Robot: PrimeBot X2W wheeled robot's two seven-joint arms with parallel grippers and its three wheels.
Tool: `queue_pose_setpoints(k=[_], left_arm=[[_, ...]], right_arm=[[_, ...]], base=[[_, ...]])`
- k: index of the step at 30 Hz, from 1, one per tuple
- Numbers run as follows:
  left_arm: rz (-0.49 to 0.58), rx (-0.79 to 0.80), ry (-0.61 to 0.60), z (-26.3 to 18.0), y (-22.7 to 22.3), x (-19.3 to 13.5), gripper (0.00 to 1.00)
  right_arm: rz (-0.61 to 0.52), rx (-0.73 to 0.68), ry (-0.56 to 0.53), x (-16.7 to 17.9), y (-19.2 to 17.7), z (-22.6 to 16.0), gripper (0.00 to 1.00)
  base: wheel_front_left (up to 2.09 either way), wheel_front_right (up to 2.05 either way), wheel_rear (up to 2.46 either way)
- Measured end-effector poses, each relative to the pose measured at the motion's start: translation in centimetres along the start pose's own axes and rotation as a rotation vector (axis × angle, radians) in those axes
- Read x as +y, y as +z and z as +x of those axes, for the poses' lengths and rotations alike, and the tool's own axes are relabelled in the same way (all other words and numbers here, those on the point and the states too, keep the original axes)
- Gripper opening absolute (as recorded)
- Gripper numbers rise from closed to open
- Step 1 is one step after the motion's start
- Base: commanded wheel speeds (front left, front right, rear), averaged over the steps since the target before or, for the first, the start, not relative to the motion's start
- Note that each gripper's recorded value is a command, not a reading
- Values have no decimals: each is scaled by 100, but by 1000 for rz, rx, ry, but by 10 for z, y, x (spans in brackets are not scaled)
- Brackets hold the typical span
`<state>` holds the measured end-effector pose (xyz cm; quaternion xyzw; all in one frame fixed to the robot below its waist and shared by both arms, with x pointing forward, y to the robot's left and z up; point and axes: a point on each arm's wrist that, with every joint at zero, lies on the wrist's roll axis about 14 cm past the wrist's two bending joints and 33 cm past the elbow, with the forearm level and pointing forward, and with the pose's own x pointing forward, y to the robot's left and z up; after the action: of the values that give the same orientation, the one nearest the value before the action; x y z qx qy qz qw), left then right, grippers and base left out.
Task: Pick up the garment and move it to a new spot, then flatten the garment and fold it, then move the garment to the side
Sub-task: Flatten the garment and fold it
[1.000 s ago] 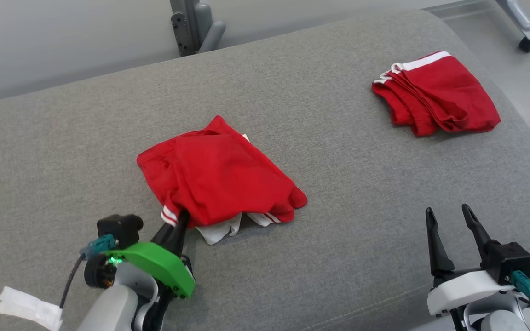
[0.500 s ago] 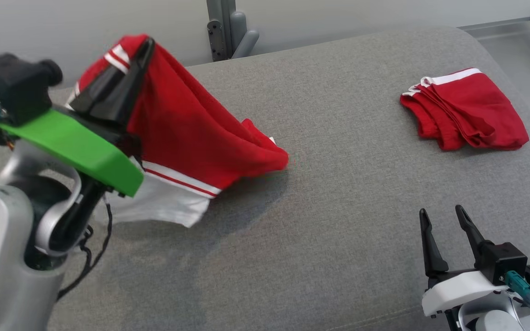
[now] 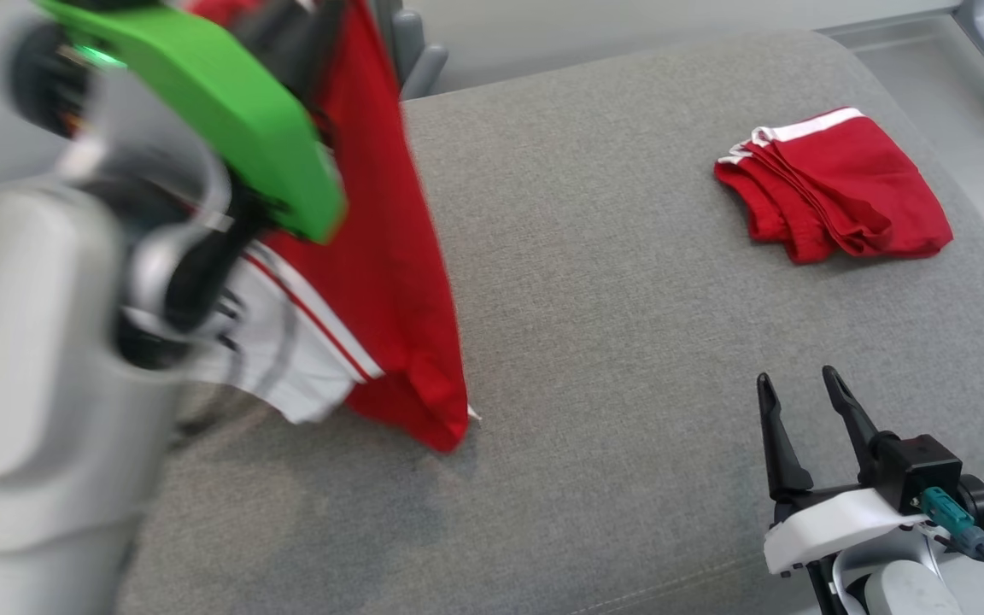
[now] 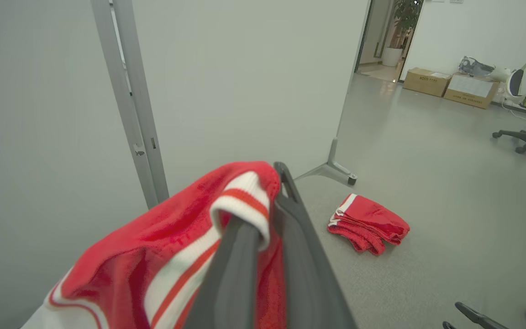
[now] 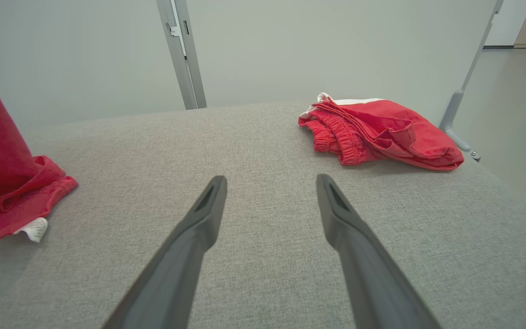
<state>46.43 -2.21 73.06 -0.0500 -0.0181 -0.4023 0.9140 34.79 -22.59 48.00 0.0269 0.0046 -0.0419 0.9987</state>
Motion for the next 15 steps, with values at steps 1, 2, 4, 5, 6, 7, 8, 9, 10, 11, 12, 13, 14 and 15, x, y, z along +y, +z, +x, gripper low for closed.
queue_pose_setpoints(k=[1, 2, 4, 5, 6, 7, 8, 9, 10, 11, 12, 13, 14, 15], left_arm=[[-43, 25, -18, 8, -17, -8, 0], [-88, 59, -30, 15, -37, -15, 0], [-187, 105, -31, 28, -78, -27, 0], [-226, 113, -23, 33, -95, -31, 0], [-240, 133, -16, 38, -113, -36, 0], [-260, 150, -9, 42, -131, -41, 0], [-296, 173, -4, 45, -150, -47, 0], [-325, 212, -3, 45, -172, -52, 0], [-340, 236, -5, 46, -189, -59, 0], [-346, 255, -9, 48, -203, -64, 0], [-347, 269, -10, 49, -214, -67, 0], [-342, 272, -13, 52, -222, -70, 0], [-328, 286, -18, 53, -232, -73, 0], [-324, 290, -25, 56, -238, -76, 0]], right_arm=[[3, 1, 0, 0, 0, 0, 100], [7, 5, 0, 0, -2, 0, 100], [11, 15, 3, 2, -4, 0, 100], [13, 18, 3, 2, -5, 0, 100], [15, 17, 5, 3, -5, 1, 100], [17, 14, 3, 2, -4, 2, 100], [17, 12, 7, 4, -3, 3, 100], [16, 12, 7, 4, -3, 3, 100], [14, 14, 7, 4, -3, 3, 100], [12, 16, 1, 2, -3, 2, 100], [9, 15, -9, -2, -2, 2, 100], [5, 14, -22, -6, -1, 1, 100], [1, 15, -33, -10, -1, 1, 100], [0, 15, -45, -14, -1, 1, 100]], base=[[0, 0, 0], [0, 0, 0], [0, 0, 0], [0, 0, 0], [0, 0, 0], [0, 0, 0], [0, 0, 0], [0, 0, 0], [0, 0, 0], [0, 0, 0], [0, 0, 0], [0, 0, 0], [0, 0, 0], [0, 0, 0]])
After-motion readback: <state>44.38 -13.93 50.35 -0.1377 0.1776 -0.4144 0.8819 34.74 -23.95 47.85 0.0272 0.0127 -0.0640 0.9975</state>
